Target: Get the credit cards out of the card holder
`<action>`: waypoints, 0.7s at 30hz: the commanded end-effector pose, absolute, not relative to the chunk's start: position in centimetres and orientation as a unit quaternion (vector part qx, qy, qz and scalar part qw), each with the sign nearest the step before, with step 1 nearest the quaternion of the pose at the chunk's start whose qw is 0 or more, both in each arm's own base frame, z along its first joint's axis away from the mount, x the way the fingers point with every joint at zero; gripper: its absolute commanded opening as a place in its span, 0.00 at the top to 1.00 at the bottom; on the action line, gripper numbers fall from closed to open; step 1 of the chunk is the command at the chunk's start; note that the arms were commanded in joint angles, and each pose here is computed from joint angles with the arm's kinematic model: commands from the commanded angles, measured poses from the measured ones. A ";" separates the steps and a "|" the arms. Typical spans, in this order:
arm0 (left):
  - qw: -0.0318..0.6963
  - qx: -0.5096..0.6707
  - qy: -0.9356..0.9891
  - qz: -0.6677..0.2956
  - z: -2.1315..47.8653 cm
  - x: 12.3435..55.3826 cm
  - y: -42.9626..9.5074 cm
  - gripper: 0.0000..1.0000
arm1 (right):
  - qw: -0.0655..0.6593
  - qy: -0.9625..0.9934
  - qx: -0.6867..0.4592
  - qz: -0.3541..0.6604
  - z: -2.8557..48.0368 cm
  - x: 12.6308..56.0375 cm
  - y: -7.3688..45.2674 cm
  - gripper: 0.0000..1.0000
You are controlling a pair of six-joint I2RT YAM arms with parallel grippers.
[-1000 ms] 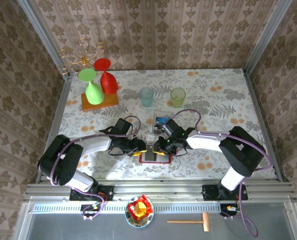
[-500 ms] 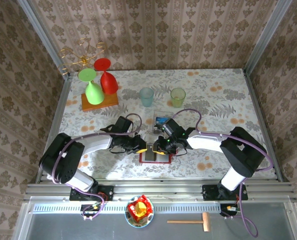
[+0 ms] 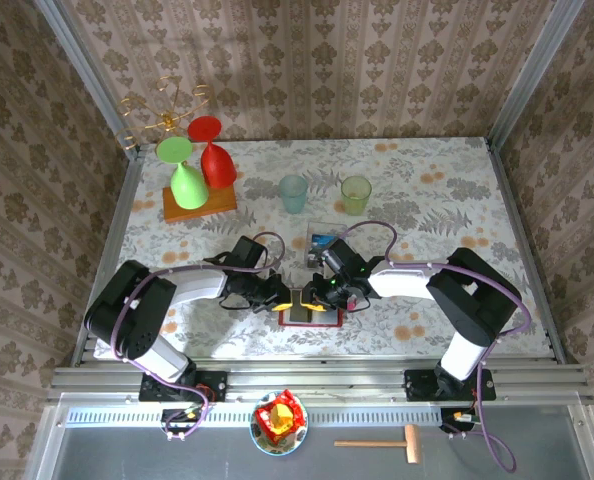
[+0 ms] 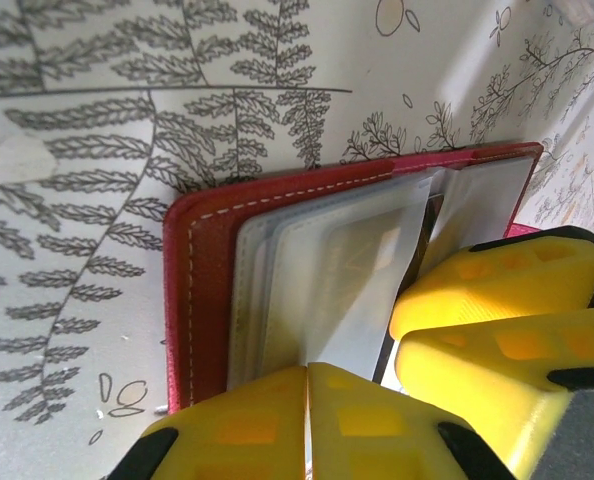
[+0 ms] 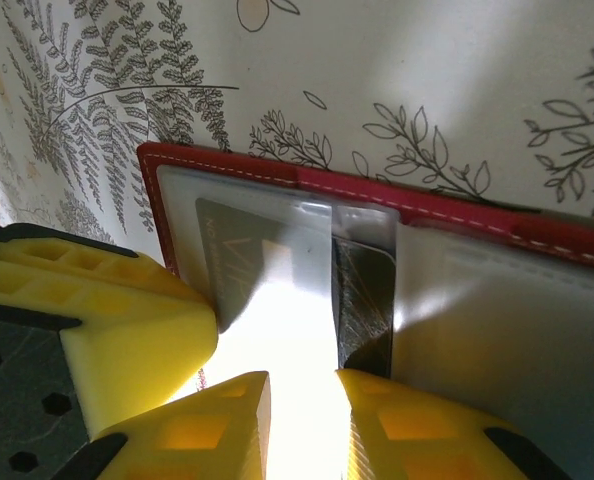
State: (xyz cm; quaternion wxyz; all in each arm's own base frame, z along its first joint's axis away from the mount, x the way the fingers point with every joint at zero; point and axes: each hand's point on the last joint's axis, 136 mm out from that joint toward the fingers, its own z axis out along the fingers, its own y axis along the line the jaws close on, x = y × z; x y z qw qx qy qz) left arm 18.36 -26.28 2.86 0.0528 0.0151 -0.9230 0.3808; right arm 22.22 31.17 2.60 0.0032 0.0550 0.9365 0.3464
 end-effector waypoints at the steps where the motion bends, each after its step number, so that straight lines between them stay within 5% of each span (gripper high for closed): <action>1: 0.061 0.014 -0.930 0.363 1.8 17.7 -25.4 0.90 | -0.006 0.948 0.059 0.313 1.9 21.8 30.2 0.76; 21: 0.057 0.014 -0.930 0.364 2.2 17.9 -25.6 0.90 | 0.021 0.948 0.049 0.313 3.9 22.4 29.9 0.76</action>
